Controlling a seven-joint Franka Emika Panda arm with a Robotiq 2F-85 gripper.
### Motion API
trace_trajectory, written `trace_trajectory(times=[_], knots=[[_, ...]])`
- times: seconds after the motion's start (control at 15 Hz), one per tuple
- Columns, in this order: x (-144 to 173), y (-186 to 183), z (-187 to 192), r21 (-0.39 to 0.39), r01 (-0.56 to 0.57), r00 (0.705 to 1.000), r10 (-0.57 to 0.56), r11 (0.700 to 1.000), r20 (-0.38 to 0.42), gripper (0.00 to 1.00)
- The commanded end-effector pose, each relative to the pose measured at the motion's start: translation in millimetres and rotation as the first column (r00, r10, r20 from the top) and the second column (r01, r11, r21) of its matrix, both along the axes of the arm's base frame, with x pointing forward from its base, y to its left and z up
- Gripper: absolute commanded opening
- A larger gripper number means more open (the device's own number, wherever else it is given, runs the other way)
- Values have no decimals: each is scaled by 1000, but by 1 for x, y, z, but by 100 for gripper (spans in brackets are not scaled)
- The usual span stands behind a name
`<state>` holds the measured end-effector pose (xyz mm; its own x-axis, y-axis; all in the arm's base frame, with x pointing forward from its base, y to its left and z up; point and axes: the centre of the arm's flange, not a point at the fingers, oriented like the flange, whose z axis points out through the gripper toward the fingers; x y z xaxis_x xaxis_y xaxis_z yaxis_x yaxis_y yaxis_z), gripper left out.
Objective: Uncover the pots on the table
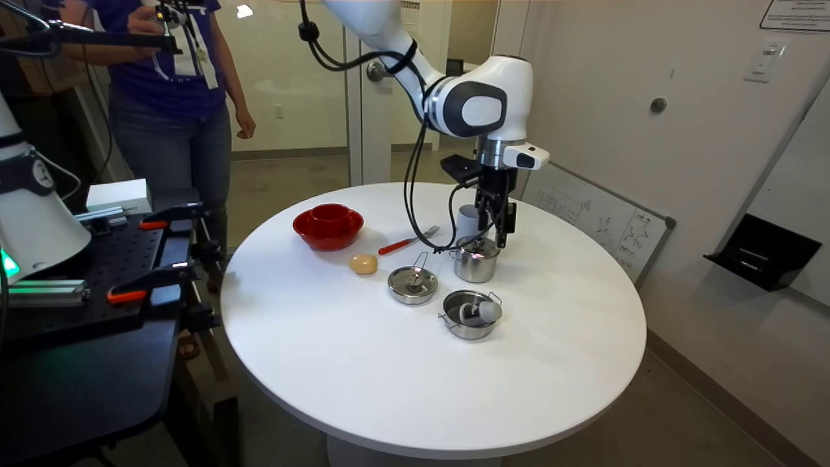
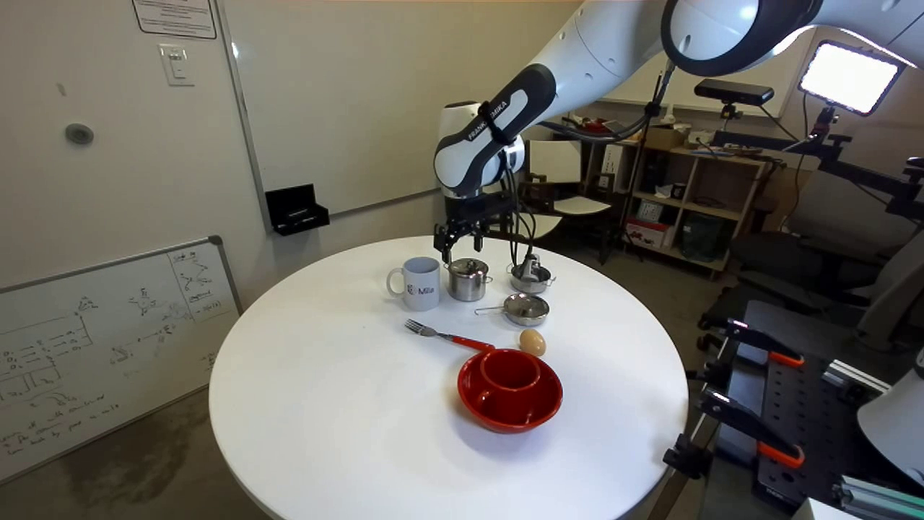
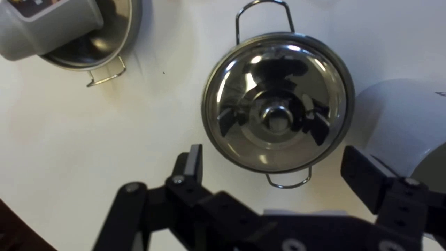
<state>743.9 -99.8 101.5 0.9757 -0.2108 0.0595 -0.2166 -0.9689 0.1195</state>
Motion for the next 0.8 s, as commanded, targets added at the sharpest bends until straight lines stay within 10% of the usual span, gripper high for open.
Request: trace_trajectory(times=[0.0,0.73], knots=[[-3,4,10,-19,42,999,-42,999,1,100],[-26,-1,22,-9,127,992,-127,992,-2,98]])
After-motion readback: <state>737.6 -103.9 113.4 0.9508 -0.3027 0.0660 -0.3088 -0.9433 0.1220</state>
